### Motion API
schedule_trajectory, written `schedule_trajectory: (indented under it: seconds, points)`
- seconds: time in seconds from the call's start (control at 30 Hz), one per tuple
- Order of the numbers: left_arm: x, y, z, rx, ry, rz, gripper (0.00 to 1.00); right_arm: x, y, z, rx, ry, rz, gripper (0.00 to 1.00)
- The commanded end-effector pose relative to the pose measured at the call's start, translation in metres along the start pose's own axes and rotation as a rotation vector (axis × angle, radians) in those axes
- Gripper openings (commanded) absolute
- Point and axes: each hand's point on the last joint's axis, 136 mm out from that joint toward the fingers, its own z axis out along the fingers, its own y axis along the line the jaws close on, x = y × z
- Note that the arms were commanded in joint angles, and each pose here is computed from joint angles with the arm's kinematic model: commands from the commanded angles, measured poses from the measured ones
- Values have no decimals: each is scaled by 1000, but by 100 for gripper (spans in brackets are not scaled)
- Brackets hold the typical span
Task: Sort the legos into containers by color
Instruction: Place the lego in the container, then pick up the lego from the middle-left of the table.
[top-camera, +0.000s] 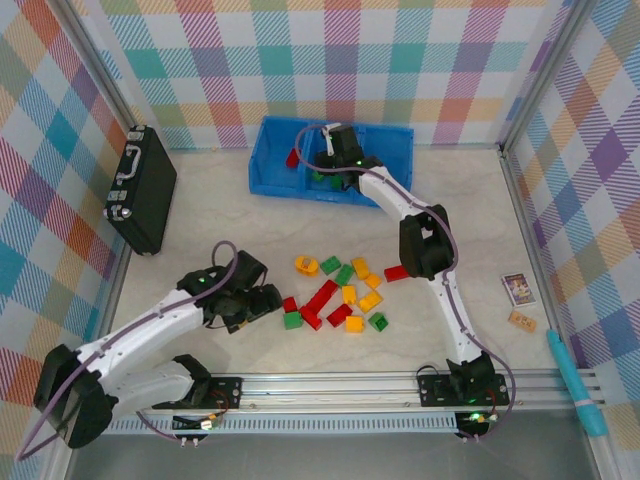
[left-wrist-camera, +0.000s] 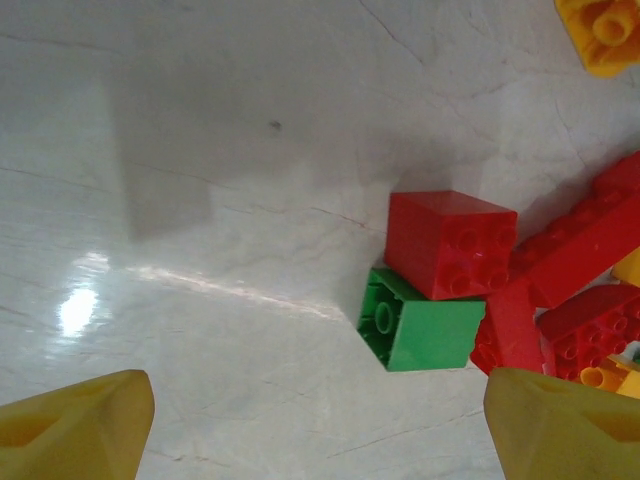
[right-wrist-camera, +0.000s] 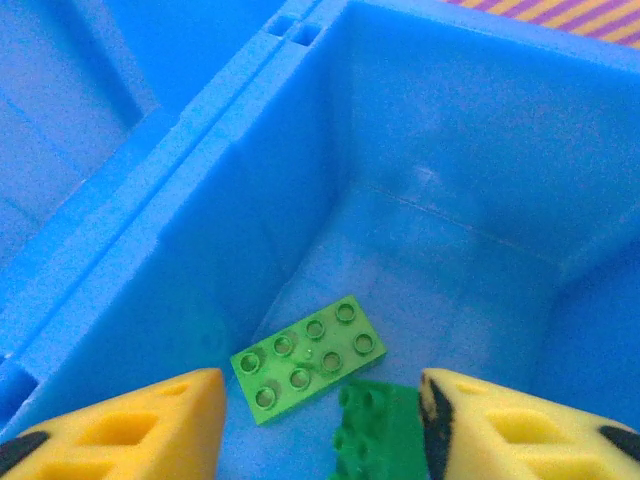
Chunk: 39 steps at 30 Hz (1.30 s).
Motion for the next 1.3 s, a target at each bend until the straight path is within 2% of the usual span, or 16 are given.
schedule_trajectory:
  seconds: [0.0, 0.27, 0.73, 1.27]
  points:
    - [2, -21, 12, 32, -21, -43, 86, -29, 14, -17, -56, -67, -23, 58]
    - [22, -42, 24, -33, -8, 90, 85, -42, 18, -53, -95, -100, -37, 62]
    - [30, -34, 36, -211, -27, 301, 81, -64, 16, -124, -102, -193, -109, 68]
    - [37, -24, 56, -272, -19, 351, 75, -75, 7, -143, -54, -220, -95, 69]
